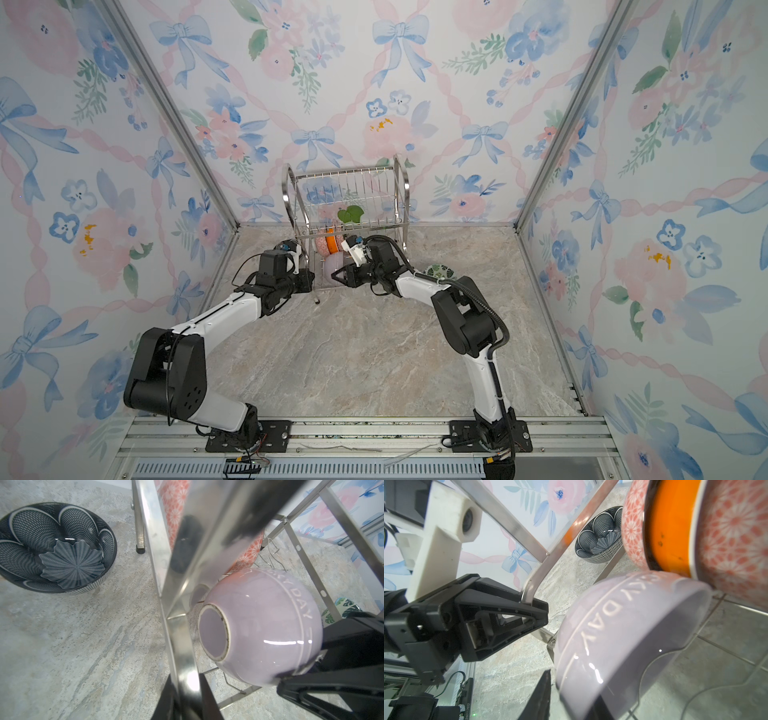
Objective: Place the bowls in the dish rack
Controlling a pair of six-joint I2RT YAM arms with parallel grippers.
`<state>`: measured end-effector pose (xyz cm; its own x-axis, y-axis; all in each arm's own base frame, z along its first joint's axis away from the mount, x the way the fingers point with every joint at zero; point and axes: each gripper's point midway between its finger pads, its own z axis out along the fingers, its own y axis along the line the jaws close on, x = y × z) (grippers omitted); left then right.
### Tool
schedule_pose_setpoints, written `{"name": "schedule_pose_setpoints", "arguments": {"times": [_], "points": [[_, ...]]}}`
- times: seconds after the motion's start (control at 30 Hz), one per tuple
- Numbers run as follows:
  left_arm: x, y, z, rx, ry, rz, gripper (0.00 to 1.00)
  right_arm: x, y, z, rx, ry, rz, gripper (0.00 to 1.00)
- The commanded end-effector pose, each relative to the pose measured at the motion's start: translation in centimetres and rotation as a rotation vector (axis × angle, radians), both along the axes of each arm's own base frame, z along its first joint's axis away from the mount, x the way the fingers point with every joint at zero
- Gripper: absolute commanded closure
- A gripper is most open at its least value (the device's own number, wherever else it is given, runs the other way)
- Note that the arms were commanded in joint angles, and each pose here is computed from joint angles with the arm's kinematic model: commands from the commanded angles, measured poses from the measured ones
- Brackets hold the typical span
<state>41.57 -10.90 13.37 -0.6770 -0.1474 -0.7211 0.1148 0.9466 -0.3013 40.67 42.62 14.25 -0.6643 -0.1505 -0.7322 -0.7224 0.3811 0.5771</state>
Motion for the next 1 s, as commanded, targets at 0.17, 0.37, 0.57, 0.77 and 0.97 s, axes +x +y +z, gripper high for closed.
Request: {"name": "schedule_pose_setpoints", "arguments": {"times": [0.17, 0.37, 0.57, 0.77, 0.97], "points": [[-0.1, 0.4, 1.0, -0.056, 0.01, 0.037, 0.93, -2.0, 0.5, 2.2, -0.047, -0.038, 0.059, 0.72], [-0.1, 0.4, 1.1, -0.055, 0.007, 0.037, 0.92, -3.0, 0.7, 3.0, -0.038, -0.056, 0.075, 0.72], [-0.1, 0.4, 1.1, -0.056, 0.007, 0.038, 0.91, -3.3, 0.0, 4.2, -0.024, -0.081, 0.045, 0.69], [-0.1, 0.4, 1.2, -0.058, 0.005, 0.036, 0.9, -2.5, -0.6, 4.3, -0.011, -0.074, 0.002, 0.68], [-0.2, 0.4, 1.2, -0.058, 0.005, 0.036, 0.9, -1.8, -0.9, 3.8, -0.017, -0.056, -0.017, 0.68]]}}
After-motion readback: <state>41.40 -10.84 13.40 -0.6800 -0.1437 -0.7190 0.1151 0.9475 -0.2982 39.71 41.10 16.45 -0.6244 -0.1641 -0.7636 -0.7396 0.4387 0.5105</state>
